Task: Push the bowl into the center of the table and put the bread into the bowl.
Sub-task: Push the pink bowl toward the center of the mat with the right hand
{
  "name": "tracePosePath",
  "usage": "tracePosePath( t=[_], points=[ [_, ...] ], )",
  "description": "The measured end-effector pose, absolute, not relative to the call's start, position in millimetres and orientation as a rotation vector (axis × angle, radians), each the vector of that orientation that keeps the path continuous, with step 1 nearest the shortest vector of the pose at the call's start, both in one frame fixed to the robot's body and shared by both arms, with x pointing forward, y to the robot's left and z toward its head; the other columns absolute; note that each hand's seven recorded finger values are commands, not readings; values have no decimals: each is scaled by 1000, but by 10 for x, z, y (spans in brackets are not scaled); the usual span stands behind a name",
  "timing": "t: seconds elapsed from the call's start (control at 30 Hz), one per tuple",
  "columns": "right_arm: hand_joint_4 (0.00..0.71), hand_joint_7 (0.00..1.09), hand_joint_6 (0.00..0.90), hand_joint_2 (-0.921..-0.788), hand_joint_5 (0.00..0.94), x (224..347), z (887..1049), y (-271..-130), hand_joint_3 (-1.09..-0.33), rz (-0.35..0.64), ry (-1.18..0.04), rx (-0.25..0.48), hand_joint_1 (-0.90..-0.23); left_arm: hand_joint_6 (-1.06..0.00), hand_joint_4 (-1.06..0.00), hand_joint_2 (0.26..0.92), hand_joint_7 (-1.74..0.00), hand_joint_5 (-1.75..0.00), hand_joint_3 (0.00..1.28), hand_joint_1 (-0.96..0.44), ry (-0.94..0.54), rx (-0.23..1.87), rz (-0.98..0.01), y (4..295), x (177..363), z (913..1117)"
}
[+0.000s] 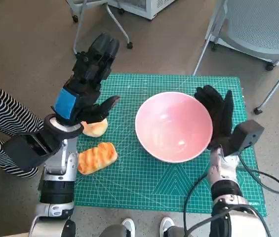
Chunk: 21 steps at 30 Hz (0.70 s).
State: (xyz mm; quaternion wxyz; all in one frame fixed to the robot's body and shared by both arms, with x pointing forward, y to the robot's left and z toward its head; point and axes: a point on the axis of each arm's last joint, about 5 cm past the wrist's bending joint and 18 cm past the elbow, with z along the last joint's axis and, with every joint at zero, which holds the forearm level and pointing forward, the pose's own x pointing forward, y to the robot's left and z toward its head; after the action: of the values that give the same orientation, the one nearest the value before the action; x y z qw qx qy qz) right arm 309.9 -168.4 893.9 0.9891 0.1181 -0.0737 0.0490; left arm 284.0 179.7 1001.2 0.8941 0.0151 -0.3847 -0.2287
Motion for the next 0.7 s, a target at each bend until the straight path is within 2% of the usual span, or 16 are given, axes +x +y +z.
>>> tracePosePath(
  t=[0.4,0.53,0.7],
  points=[
    [105,448,-1,-921,1,3153,9025,-1691,-765,107,-178,254,-595,1,-5,921,-205,-1,387,-502,-802,30,-466,1784,2839,10011],
    [99,459,-1,-921,1,3169,9073,-1757,-746,96,-209,251,-600,1,-5,921,-206,0,388,-501,-800,26,-467,1763,2840,10007],
    [103,479,-1,-921,4,3185,9175,-1858,-717,74,-293,206,-619,1,-4,921,-208,0,388,-501,-800,25,-469,1756,2840,10005]
  ],
)
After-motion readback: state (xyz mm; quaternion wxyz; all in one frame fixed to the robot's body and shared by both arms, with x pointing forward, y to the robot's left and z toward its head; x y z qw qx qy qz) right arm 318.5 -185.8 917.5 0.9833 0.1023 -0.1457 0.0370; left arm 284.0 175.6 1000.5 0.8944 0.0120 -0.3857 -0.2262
